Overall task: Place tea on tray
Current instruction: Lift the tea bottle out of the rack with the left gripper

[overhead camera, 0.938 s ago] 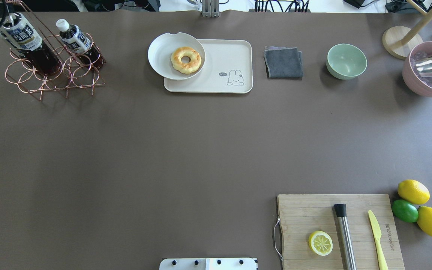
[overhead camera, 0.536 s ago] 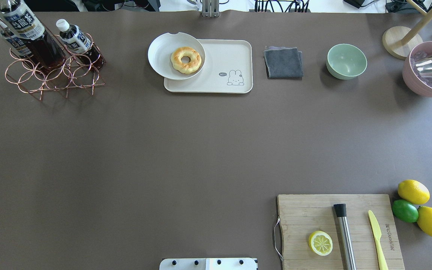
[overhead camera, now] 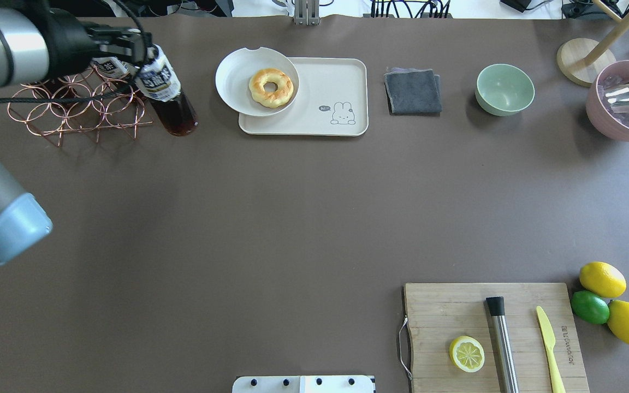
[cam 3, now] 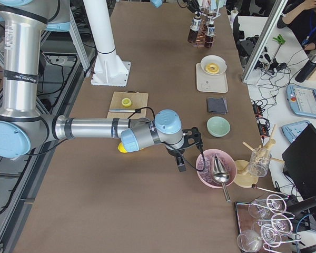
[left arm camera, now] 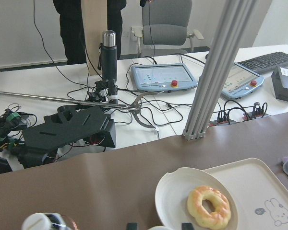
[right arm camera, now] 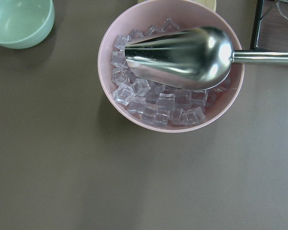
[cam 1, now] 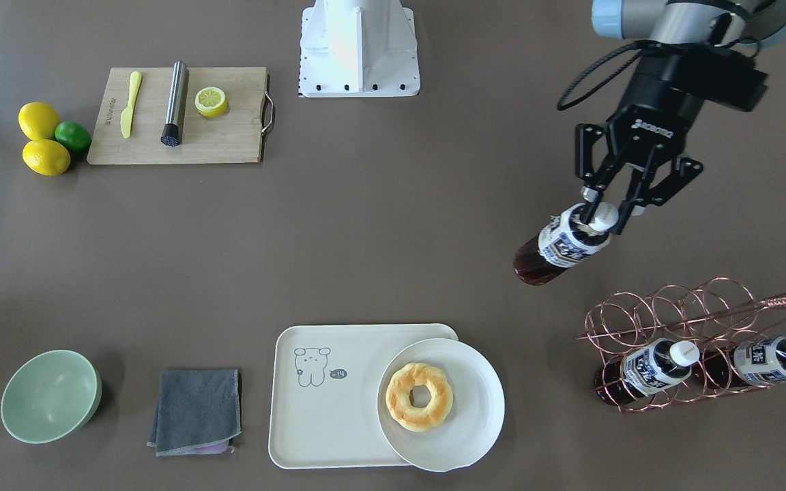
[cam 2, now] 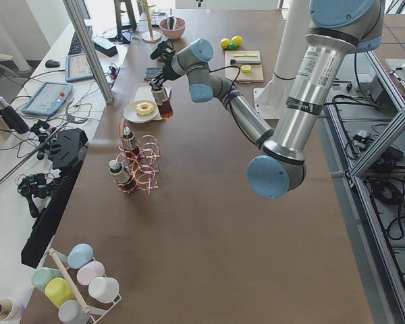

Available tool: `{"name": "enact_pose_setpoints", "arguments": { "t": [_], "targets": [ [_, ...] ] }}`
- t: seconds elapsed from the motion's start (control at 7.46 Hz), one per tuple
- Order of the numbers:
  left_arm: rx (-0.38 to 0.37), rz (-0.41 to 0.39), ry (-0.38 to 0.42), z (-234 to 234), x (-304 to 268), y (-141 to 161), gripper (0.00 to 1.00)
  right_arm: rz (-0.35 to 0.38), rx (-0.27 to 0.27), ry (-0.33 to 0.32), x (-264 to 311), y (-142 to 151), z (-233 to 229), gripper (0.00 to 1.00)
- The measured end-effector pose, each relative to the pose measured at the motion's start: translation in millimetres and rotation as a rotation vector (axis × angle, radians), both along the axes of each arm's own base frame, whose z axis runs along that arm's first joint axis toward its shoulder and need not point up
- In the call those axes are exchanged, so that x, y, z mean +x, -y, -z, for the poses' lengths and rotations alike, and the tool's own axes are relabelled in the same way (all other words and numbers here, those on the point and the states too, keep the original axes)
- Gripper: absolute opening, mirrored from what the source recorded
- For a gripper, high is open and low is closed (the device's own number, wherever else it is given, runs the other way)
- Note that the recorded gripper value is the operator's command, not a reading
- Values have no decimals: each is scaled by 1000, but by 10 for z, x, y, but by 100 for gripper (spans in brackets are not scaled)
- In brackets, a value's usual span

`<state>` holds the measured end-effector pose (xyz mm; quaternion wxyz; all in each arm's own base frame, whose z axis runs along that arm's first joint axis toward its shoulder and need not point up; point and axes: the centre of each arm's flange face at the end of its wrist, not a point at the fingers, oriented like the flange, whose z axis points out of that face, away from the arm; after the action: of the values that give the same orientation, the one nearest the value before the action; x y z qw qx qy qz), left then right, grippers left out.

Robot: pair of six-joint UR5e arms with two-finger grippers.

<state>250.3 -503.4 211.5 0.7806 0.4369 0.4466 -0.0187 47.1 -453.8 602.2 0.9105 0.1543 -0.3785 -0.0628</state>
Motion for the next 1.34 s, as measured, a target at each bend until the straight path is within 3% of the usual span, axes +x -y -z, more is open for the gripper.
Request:
{"name": "enact_pose_setpoints", "arguments": {
  "t": [0.4, 0.67, 0.94, 1.34],
  "targets": [
    [59, -10, 40, 799, 1604, -806, 0, 7, 19, 1, -33, 29, 92, 100],
    [65, 3, 44, 910, 2271, -1306, 0, 12, 20, 1, -59, 34, 101, 100],
    [64, 20, 49, 938, 2673, -1536, 0, 15, 21, 0, -72, 35, 103, 100],
    [61, 18, 51, 888, 2837, -1620, 0, 16, 22, 0, -75, 36, 103, 100]
  ]
}}
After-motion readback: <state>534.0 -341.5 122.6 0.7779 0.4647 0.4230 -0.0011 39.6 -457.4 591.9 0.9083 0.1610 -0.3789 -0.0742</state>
